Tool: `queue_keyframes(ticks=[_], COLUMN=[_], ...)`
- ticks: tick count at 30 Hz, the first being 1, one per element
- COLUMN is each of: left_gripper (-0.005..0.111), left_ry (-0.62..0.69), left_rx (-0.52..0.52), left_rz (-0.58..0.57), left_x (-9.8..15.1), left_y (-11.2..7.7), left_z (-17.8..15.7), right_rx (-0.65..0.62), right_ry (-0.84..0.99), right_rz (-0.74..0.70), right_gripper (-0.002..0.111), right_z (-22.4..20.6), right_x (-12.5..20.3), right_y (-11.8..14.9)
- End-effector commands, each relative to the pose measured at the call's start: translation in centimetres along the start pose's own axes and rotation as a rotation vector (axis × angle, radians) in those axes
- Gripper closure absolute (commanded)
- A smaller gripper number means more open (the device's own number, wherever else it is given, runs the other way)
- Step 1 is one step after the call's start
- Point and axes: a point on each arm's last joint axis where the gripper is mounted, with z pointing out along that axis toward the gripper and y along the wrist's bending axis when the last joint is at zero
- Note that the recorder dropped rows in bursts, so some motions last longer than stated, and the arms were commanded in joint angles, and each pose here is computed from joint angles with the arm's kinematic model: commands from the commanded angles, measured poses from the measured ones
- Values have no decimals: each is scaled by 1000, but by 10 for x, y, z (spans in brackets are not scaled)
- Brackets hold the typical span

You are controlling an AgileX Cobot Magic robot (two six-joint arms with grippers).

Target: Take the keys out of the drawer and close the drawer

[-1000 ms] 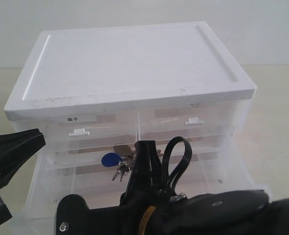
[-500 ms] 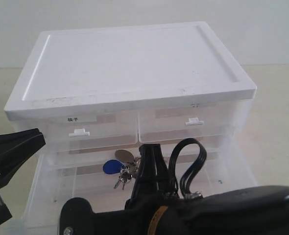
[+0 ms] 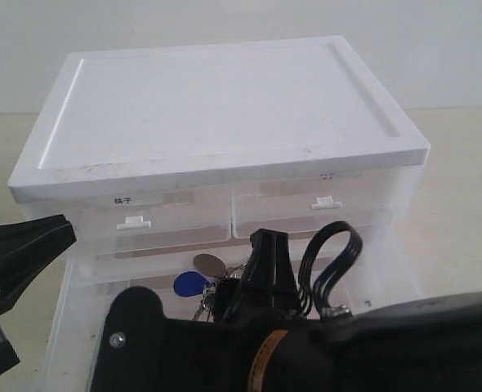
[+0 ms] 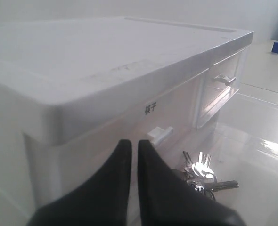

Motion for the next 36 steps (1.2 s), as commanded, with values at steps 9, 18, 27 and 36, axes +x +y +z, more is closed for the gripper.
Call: queue_keyframes(ticks=[9,18,27,36], left_gripper=[102,102,102,102], left_ry=[11,20,17,15], left_rx=[22,26,27,28], left_rz=[-10,-10,-12,-15], left_x=[2,3,2,2], left_y=[-3,-4,-4,-4], left_z=[-1,-1,-1,-1], right_rx=[109,54,14,22], right_ry=[-96,-104,4,65], right_rz=[452,791,745,720], right_gripper=[42,42,42,42], right_z=[-21,-1,38,67], right_x=[-24,-4,-2,1], right_y=[-35,-78,-69,-64])
